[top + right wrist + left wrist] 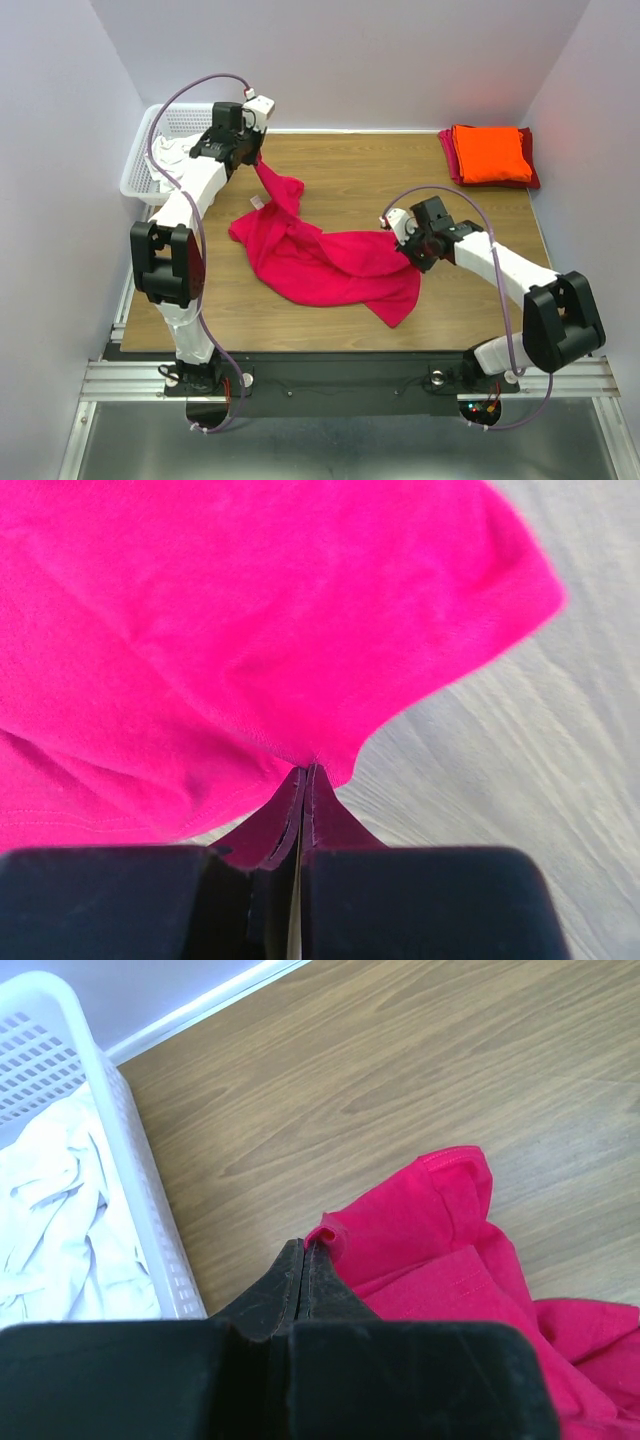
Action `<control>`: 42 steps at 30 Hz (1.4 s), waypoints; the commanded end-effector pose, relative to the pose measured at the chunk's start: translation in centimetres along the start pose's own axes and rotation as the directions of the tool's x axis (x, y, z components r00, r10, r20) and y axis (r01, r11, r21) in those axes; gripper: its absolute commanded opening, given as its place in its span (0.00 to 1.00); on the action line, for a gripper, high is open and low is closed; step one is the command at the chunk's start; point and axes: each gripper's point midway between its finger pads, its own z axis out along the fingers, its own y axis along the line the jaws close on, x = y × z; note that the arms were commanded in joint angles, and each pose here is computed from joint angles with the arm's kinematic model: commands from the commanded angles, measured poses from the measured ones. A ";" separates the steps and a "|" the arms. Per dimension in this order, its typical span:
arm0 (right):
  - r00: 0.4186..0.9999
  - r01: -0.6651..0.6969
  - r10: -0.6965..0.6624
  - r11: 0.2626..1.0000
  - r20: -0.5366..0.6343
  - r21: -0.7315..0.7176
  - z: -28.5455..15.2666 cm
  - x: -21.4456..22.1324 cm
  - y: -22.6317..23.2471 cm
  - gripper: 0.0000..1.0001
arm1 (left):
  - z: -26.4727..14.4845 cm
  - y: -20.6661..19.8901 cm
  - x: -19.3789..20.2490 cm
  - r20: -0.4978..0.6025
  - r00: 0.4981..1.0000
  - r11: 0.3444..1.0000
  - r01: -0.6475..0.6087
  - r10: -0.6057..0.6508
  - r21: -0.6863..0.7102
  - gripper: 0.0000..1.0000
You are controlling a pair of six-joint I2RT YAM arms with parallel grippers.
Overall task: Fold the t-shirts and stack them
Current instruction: Flatten the tshirt out
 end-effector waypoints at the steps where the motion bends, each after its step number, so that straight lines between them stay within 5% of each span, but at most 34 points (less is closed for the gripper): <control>1: 0.994 0.018 -0.031 0.993 0.108 0.119 -3.1 -3.4 -2.5 0.00 | -2.3 1.8 -4.7 0.116 0.993 1.000 0.025 -0.023 -0.018 0.00; 25: 0.909 -0.298 0.032 0.749 0.417 0.592 -20.2 -9.0 -21.3 0.01 | -14.4 8.9 -17.7 0.482 0.873 0.962 0.188 -0.072 -0.198 0.00; 42: 0.803 -0.386 -0.160 0.595 0.574 0.705 -34.9 -13.5 -22.3 0.00 | -29.9 9.4 -22.6 0.726 0.688 0.919 0.281 0.008 -0.276 0.00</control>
